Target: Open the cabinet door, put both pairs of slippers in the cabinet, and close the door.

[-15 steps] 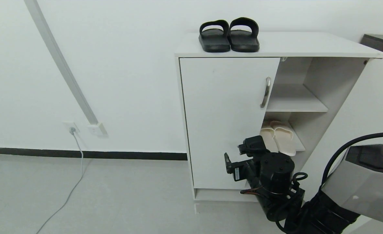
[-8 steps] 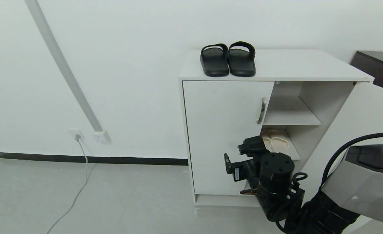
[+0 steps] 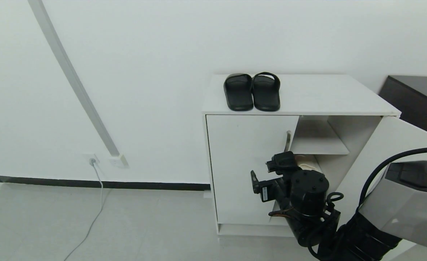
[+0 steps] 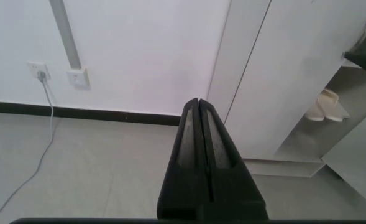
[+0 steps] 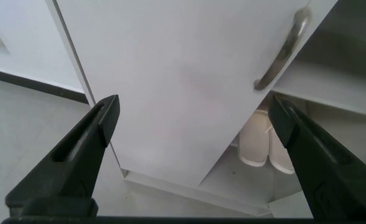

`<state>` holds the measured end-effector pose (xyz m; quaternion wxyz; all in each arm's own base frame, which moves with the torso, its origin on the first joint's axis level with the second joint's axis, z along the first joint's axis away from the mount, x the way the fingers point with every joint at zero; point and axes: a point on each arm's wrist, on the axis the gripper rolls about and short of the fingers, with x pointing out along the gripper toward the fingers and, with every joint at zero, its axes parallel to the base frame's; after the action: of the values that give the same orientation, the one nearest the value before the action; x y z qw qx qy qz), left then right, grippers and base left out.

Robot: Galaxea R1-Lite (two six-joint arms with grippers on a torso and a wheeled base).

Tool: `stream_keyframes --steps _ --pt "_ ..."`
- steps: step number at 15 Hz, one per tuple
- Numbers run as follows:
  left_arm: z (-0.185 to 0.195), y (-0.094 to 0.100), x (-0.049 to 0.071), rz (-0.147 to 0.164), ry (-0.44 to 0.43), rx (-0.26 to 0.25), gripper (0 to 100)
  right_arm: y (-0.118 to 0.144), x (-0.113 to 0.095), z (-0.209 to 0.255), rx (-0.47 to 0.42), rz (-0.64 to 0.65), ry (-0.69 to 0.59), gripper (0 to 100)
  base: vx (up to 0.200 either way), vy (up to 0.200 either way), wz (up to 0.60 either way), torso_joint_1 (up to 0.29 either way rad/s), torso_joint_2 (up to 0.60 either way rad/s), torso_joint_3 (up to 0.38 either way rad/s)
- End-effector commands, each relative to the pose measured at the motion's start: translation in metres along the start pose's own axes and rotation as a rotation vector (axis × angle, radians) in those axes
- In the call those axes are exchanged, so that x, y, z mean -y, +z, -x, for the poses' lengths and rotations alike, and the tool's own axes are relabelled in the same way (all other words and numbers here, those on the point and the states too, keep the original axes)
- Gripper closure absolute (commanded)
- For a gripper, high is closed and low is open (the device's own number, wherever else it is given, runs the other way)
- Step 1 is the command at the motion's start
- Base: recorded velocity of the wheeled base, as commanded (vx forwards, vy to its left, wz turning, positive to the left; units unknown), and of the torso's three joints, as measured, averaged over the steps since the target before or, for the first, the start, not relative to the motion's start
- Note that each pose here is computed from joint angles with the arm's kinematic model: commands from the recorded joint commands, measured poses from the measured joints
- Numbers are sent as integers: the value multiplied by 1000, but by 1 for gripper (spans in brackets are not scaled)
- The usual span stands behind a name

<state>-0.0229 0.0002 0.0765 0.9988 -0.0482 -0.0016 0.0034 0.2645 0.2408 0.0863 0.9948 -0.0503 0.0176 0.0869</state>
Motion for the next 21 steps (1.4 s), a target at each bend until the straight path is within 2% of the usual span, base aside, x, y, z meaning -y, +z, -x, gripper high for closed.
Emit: stream_keyframes --steps 1,10,14,16,18,21 --pt "0 0 0 0 1 -1 100 1 0 1 1 0 1 0 0 0 0 217 -530 -315" --pt "0 0 0 -1 1 -1 100 1 2 2 2 -1 0 0 0 0 0 250 -573 -325" --pt "0 0 0 -6 -1 0 100 6 10 6 42 43 -7 0 0 0 0 45 -102 -54" --pt "0 0 0 -7 -1 -1 100 24 2 -7 75 35 -8 0 0 0 0 0 0 0" --pt "0 0 0 -7 -1 0 100 53 -5 -23 26 -56 -5 0 0 0 0 0 0 0" --pt "0 0 0 -7 -1 0 100 94 -3 -22 -70 -149 -17 0 0 0 0 0 0 0"
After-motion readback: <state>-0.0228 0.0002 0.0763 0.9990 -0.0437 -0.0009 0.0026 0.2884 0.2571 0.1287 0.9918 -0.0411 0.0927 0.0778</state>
